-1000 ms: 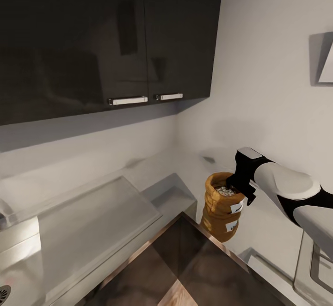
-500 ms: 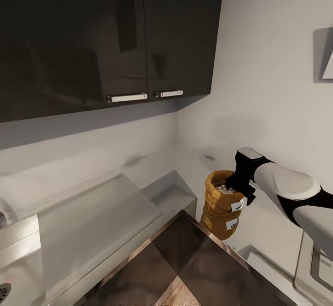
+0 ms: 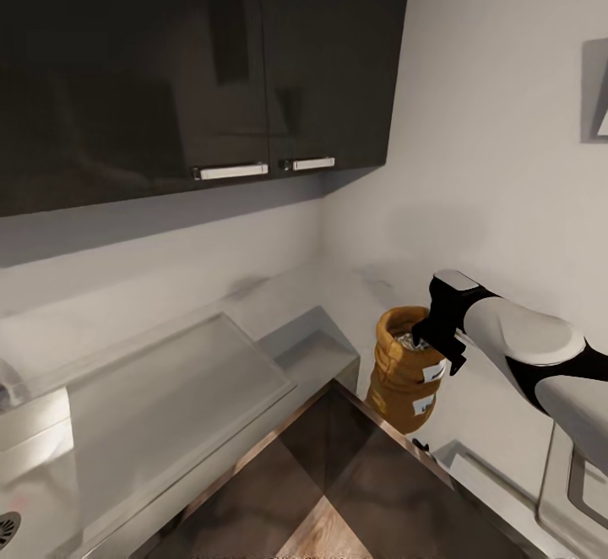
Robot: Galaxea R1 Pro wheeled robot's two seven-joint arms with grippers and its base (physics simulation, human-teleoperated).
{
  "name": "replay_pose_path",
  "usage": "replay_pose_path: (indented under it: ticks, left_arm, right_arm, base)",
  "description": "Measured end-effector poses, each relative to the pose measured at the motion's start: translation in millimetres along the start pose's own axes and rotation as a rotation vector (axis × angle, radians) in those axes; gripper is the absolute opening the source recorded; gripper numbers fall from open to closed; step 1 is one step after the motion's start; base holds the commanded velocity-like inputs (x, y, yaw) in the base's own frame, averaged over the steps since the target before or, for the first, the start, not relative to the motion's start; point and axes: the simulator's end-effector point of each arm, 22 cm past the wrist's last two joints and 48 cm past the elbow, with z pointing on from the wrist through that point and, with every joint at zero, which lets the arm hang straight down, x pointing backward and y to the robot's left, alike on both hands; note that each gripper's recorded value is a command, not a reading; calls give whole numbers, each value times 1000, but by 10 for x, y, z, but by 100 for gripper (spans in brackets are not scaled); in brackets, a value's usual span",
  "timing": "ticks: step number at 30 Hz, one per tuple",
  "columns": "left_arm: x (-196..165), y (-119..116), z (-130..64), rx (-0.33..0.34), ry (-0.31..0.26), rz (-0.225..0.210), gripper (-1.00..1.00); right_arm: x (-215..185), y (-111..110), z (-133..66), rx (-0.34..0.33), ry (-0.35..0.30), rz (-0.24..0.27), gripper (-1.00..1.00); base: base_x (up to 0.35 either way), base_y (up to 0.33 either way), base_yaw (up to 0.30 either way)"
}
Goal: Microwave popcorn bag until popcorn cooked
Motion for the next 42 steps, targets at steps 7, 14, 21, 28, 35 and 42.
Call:
replay_pose_path:
  ticks: [7,14,21,28,35,42]
  left_arm:
    - [42,-2,5,0,11,0,100]
    - [83,1,9,-1,22,0,100]
    - [115,2,12,-2,30,0,100]
    - [125,6,13,-2,33,0,100]
    - [126,1,13,-1,33,0,100]
    - [123,4,13,-2,33,0,100]
  right_arm:
    - [74,51,66,-14,35,16,100]
    - [112,71,132,-13,53,23,100]
    - [121,68,184,-5,57,22,100]
    - [127,61,208,-1,59,23,-100]
    - [119,52,207,2,55,16,-100]
    - [128,57,205,0,59,19,-100]
  base:
    - [0,0,0]
    - [0,0,-2]
    - [0,0,-13]
    - [0,0,0]
    - [0,0,0]
    - [0,0,0]
